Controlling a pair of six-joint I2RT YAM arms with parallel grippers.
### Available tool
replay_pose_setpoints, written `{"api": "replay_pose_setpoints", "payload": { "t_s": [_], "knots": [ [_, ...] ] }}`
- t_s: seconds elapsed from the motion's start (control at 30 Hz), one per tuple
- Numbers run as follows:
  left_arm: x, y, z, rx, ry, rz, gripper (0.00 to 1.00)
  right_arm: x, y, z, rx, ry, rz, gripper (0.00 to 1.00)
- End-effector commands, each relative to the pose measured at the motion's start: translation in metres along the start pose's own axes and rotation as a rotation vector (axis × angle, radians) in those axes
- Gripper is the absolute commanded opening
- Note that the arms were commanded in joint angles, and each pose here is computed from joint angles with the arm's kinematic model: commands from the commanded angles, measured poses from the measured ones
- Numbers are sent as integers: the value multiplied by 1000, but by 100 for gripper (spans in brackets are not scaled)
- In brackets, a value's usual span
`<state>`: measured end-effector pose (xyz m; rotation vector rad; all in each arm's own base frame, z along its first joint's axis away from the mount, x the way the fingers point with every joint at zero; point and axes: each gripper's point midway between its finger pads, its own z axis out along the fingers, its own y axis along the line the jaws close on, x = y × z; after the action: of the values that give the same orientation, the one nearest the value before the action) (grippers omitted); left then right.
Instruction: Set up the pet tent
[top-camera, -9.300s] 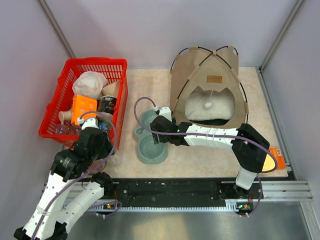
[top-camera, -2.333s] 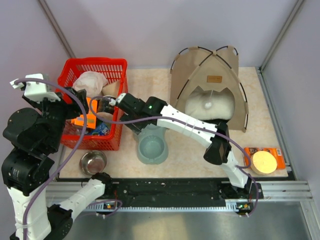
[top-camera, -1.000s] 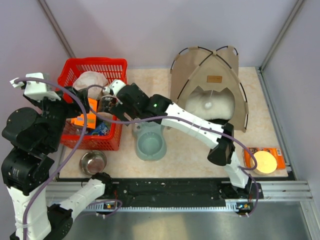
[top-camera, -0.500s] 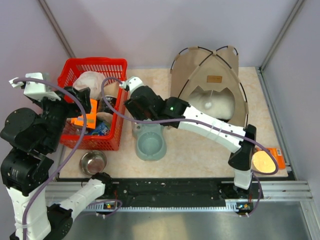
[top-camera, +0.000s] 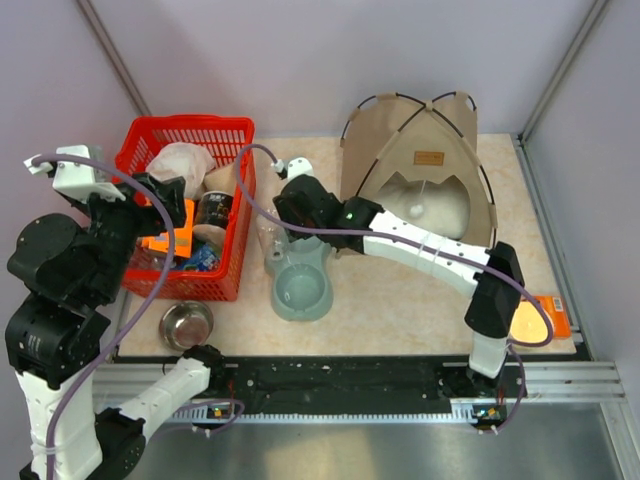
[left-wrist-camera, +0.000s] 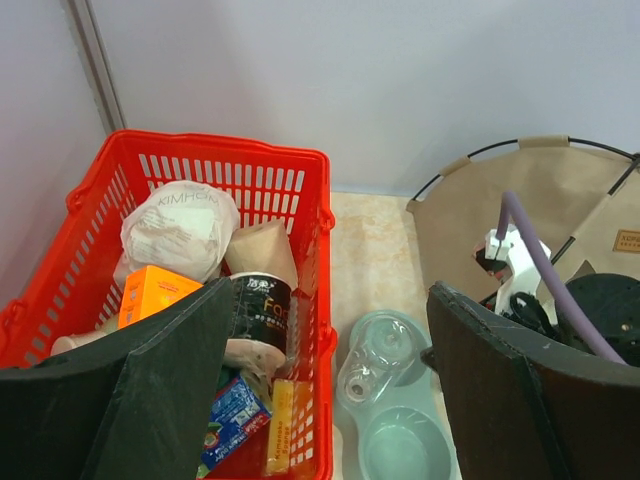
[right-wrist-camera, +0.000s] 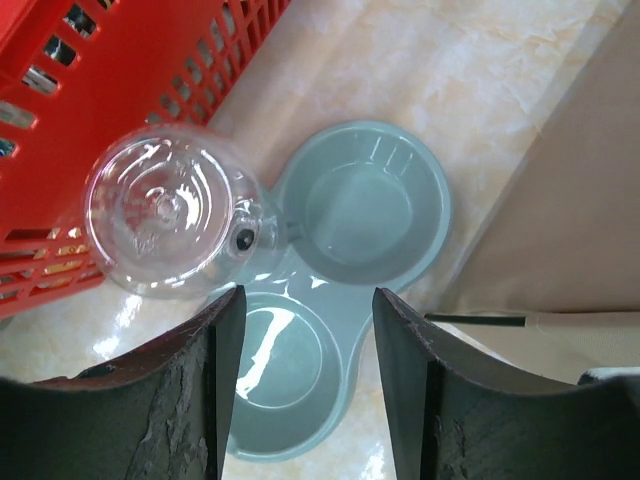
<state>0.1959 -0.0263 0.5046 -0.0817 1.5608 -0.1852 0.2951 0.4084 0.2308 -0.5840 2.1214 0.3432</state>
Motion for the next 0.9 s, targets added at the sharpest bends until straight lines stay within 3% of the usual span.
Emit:
{"api": "replay_pose_setpoints", "payload": {
  "t_s": [0.0,0.5,0.87],
  "knots": [
    [0,-1,-5,11,-5,-27,83,-34,13,-12,-83,-105,85,53],
    [7,-5,-3,18,21,-60,82,-83,1,-64,-105,-270,132,58],
    [32,-9,4,25,99,-91,82,-53,29,-17,-173,-159,44,59]
  ]
}}
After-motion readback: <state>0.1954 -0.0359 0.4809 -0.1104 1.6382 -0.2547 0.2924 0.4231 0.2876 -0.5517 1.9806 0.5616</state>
